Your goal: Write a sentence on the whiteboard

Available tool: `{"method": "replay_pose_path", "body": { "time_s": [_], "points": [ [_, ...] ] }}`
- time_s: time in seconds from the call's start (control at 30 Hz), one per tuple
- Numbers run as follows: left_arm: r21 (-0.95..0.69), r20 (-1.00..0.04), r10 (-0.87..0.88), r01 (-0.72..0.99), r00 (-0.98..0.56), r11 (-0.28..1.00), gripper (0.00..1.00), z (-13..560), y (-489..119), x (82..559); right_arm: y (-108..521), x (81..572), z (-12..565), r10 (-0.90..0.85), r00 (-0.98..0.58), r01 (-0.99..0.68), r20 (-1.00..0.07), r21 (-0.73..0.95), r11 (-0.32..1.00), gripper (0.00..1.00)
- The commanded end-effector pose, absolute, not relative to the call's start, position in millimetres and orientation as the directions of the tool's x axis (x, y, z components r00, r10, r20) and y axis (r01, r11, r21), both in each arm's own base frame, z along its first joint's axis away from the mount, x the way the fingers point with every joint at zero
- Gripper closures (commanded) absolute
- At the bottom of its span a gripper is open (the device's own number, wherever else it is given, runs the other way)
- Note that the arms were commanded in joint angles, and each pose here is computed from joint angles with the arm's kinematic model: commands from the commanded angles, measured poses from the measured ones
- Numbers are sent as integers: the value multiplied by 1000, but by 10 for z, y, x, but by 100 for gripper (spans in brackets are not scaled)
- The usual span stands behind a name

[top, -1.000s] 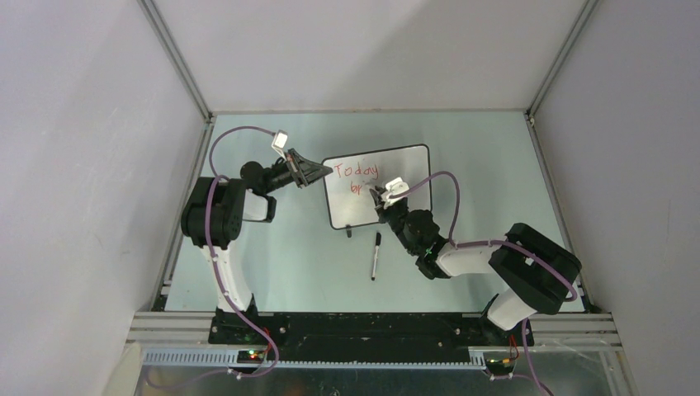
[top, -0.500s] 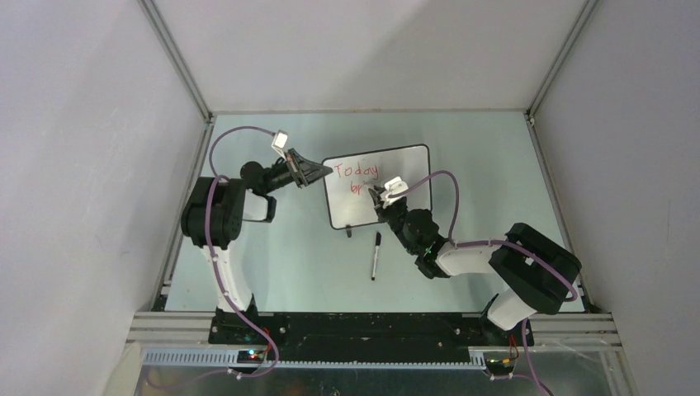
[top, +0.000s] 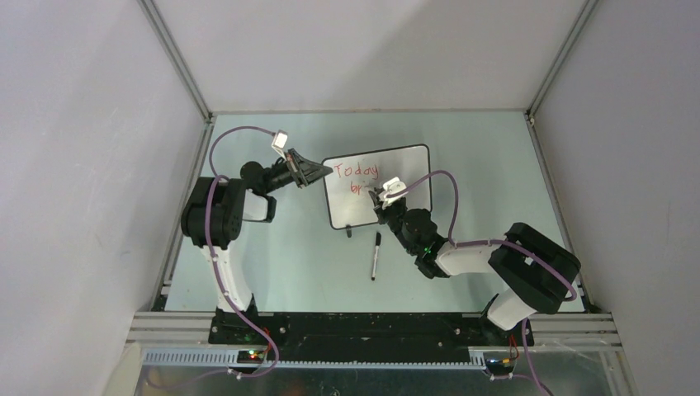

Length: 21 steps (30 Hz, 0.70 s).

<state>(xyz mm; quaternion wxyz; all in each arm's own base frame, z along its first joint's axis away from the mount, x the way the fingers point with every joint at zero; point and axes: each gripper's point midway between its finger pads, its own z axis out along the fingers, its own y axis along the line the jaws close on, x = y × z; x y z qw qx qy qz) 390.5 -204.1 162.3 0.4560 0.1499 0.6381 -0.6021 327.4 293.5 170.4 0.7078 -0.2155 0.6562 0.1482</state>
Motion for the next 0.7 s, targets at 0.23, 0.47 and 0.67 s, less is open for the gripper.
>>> {"method": "replay_pose_path", "body": {
  "time_s": [0.23,0.47,0.67],
  "points": [
    [-550,-818,-342,804,-463,227,100,1737,-2030,3915,2959,3364,1879,-32,116,-465,-993,-83,881,100],
    [-550,-818,-342,804,-463,227,100,1739,-2031,3914,2966,3338,1832,-47,102,-464,-994,-90,881,100],
    [-548,-819,-342,805,-462,226,100,1745,-2033,3912,2963,3307,1795,-62,90,-459,-994,-97,883,100]
  ]
}}
